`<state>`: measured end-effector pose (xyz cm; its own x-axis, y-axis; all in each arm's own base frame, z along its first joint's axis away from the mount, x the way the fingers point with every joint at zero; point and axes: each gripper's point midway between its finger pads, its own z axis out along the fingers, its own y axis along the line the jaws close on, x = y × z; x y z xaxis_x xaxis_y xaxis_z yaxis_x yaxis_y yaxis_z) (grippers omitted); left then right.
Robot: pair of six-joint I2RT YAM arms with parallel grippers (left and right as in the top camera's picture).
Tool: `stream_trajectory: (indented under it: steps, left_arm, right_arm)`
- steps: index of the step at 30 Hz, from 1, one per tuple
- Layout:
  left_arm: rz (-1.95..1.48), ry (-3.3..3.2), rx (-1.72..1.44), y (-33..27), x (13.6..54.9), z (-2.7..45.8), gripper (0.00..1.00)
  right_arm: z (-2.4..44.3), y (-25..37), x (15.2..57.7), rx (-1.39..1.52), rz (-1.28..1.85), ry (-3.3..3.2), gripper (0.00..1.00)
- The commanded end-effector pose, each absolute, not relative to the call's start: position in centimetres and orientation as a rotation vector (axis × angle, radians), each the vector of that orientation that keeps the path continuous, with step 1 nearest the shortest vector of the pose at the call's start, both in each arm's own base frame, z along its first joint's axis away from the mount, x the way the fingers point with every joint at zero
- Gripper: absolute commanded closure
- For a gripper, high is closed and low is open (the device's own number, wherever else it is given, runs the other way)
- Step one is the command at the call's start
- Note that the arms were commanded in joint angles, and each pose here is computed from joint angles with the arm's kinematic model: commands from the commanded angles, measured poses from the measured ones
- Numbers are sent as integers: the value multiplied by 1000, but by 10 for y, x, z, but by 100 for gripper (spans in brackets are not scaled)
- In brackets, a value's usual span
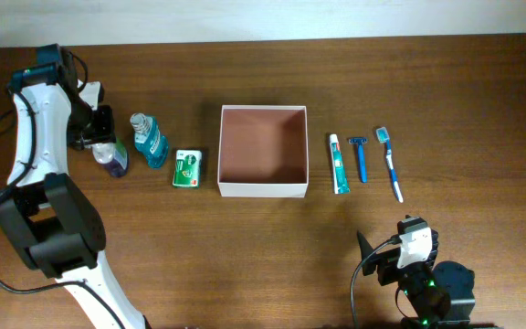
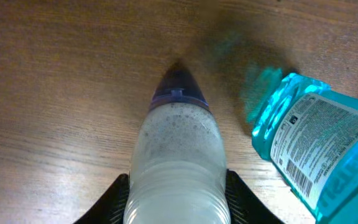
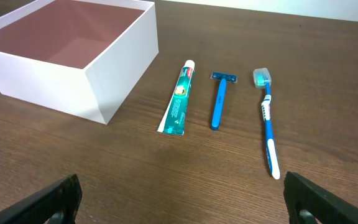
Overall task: Pack container
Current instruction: 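Reach the left gripper to the blue soap bottle and grasp it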
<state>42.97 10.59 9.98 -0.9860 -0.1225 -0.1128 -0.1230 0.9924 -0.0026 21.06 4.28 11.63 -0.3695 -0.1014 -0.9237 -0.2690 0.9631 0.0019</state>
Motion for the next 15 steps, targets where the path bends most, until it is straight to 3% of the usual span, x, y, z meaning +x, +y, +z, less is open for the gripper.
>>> stream_trajectory:
  steps: [1, 8, 15]
  left_arm:
    - [18, 3054, -201, 108, 424, 103, 76]
    - [40, 3007, -262, 111, 427, 148, 87]
    - [73, 2845, -335, 109, 425, 243, 95]
  right_arm:
    - [115, 40, 211, -247, 176, 1952, 1]
    - [115, 40, 211, -247, 176, 1952, 1]
    - [115, 40, 211, -247, 176, 1952, 1]
